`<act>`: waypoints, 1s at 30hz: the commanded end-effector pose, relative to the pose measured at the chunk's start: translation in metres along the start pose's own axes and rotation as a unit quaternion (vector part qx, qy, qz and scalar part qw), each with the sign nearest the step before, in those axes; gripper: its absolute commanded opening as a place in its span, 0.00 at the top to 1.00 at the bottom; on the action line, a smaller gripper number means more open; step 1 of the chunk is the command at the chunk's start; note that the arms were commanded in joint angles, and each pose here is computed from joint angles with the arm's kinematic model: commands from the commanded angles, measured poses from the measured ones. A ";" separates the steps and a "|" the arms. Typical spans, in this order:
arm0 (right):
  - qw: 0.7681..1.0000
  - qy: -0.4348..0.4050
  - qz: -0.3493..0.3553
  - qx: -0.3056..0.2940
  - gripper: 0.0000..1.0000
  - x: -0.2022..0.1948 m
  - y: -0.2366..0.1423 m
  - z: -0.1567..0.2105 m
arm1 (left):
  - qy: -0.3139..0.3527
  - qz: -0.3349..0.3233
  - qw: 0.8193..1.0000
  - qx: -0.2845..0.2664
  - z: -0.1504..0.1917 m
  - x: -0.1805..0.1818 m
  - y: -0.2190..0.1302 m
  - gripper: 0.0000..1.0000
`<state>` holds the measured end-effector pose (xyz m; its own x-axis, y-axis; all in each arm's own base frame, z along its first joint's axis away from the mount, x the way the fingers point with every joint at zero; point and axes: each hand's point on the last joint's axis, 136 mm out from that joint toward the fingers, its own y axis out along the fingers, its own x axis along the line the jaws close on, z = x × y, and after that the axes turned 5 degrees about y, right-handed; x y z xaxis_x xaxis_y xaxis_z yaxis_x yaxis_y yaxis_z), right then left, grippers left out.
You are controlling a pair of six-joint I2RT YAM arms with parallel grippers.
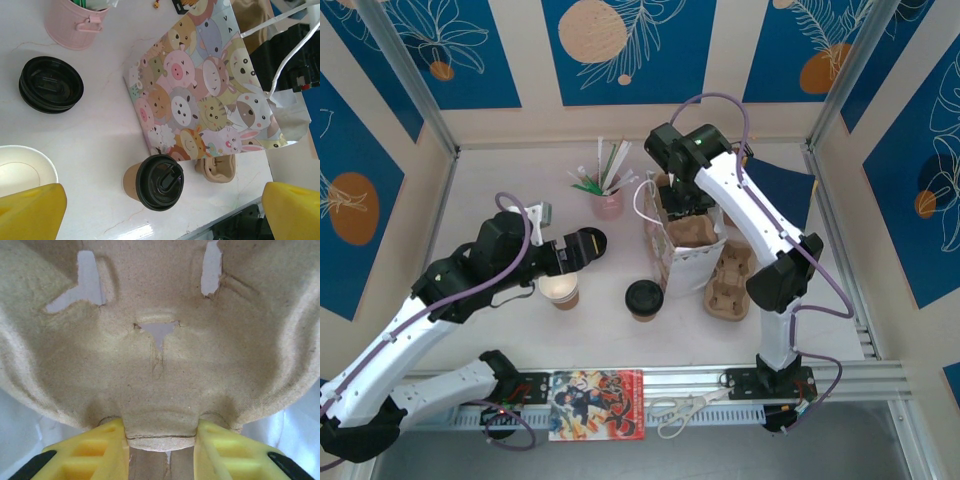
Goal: Pack the takeout coffee
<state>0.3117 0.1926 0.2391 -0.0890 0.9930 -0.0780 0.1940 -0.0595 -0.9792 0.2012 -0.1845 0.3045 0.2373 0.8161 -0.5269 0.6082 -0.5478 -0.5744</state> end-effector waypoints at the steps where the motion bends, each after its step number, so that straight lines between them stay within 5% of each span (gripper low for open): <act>1: 1.000 -0.002 0.002 0.014 0.66 -0.005 0.000 0.007 | 0.016 0.005 1.000 -0.002 -0.006 -0.001 0.004 0.00; 30: 1.000 -0.002 -0.027 -0.009 0.66 0.004 -0.014 0.001 | 0.065 0.083 0.993 0.046 -0.098 -0.045 0.139 0.00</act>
<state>0.3137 0.1918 0.2380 -0.0894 0.9935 -0.0708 0.1912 -0.0526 -0.9801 0.3355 -0.2708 0.2901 0.3668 0.7567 -0.5411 0.4673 -0.6528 -0.5962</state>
